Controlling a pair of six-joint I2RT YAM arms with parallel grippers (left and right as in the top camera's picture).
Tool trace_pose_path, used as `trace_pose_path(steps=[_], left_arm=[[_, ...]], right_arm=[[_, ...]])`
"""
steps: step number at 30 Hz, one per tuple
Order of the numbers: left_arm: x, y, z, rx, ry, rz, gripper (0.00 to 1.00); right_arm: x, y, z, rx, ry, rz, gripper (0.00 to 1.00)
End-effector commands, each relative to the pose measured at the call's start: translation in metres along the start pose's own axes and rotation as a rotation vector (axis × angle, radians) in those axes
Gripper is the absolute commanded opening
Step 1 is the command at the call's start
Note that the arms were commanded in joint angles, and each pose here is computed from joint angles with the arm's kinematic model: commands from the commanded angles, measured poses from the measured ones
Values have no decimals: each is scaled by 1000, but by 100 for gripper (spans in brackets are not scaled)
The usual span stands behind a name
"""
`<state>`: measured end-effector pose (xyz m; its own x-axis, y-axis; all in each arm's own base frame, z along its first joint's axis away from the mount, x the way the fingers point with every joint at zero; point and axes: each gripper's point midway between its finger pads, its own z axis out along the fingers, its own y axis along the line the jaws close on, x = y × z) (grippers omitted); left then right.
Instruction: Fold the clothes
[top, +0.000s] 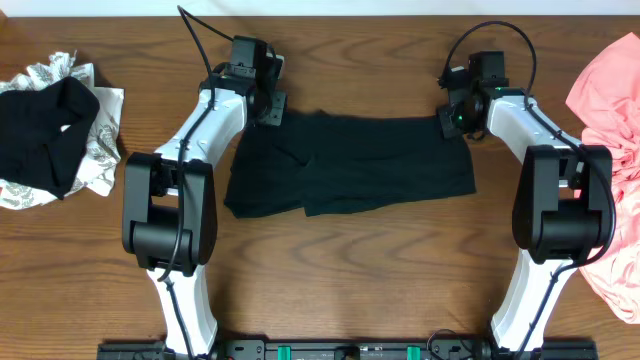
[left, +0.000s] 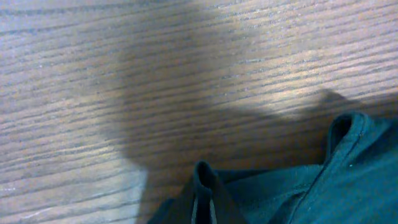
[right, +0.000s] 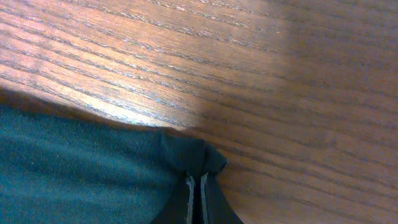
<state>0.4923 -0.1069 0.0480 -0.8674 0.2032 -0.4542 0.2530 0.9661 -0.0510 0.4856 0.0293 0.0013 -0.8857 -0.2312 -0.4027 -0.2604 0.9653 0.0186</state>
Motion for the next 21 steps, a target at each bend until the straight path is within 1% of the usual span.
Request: trace_pose_path(steps=[1,10,15,21], left_arm=[[-11,4,-23,-14,-38,-12,6],[-4,2,-43,-13,-8,-18,6],[4,1,-53,-12,24,-25,6],[22,0,-56,-9,97,-30,6]], right_arm=[[-6,-1,-4,19,-9,-10,1],[-27,-1,-38,36,-84,-17,1],[-27,-1,-41,34,-82,-18,1],[-30,3,-50,19,-98,-20,1]])
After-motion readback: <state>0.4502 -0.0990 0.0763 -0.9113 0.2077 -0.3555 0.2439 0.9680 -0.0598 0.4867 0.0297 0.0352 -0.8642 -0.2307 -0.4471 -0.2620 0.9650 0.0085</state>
